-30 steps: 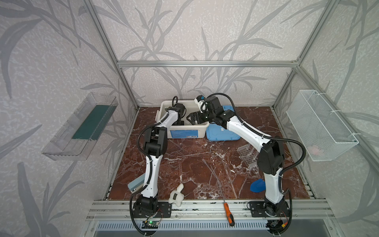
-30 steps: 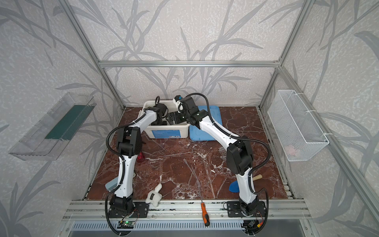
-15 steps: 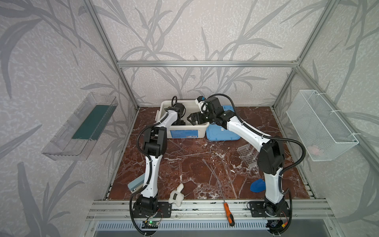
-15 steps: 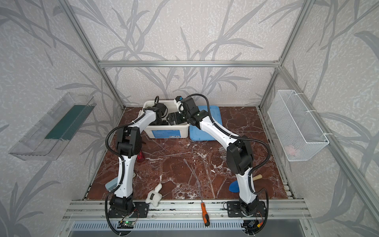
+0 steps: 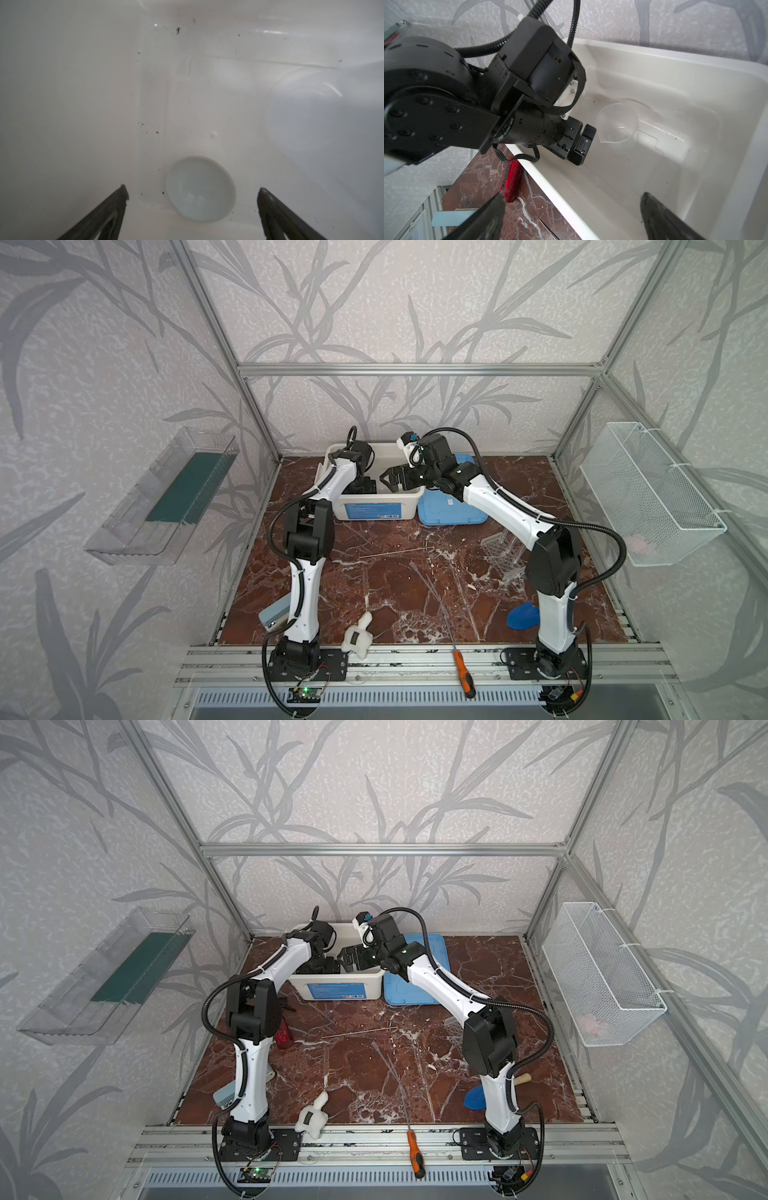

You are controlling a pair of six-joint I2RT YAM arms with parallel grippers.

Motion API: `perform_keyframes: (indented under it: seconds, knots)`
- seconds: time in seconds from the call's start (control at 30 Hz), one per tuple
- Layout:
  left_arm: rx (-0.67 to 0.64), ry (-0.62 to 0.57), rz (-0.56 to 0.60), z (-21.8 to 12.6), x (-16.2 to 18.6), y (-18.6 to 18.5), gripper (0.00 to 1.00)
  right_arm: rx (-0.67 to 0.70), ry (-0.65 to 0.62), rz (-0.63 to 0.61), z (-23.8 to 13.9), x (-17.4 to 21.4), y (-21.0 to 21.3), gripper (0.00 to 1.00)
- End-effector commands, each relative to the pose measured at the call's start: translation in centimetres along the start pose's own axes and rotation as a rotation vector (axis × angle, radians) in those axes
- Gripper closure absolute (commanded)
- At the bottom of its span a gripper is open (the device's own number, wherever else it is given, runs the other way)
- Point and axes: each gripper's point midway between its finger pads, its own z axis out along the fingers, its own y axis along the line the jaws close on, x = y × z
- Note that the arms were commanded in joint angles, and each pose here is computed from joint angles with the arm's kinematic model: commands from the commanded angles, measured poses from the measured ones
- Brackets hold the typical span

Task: Organize the chemistry lab equipment
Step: 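Lower the dish onto the bin floor and open the left gripper, then move the left gripper to the metal rod with brass disc while the right draws back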

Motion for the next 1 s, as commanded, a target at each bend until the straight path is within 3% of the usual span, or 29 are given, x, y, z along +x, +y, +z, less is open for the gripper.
perform_keyframes:
  seconds: [0.0, 0.37, 0.6, 0.77, 0.83, 0.97]
  knots:
    - [0.017, -0.055, -0.003, -4.5, -0.5, 0.3, 0.01, -0.016, -0.040, -0.018, -3.4, -1.7, 1.2, 0.01]
    - [0.166, -0.217, 0.049, -13.9, -1.7, -1.4, 0.01, -0.001, -0.121, -0.018, -10.0, -2.1, 1.2, 0.01]
    - [0.363, -0.326, 0.348, -20.6, 0.3, -5.7, 0.01, 0.015, -0.141, -0.022, -14.3, 0.5, 0.7, 0.01]
    - [0.465, -0.499, 0.575, -24.8, 2.9, -8.8, 0.05, 0.045, -0.163, 0.010, -17.0, 3.0, -0.8, 0.01]
    - [0.512, -0.564, 0.700, -26.2, 5.2, -10.2, 0.12, 0.055, -0.167, 0.027, -18.0, 4.2, -1.5, 0.01]
    - [0.609, -0.608, 0.883, -27.6, 9.7, -11.7, 0.13, 0.080, -0.160, 0.041, -19.5, 6.9, -2.6, 0.01]
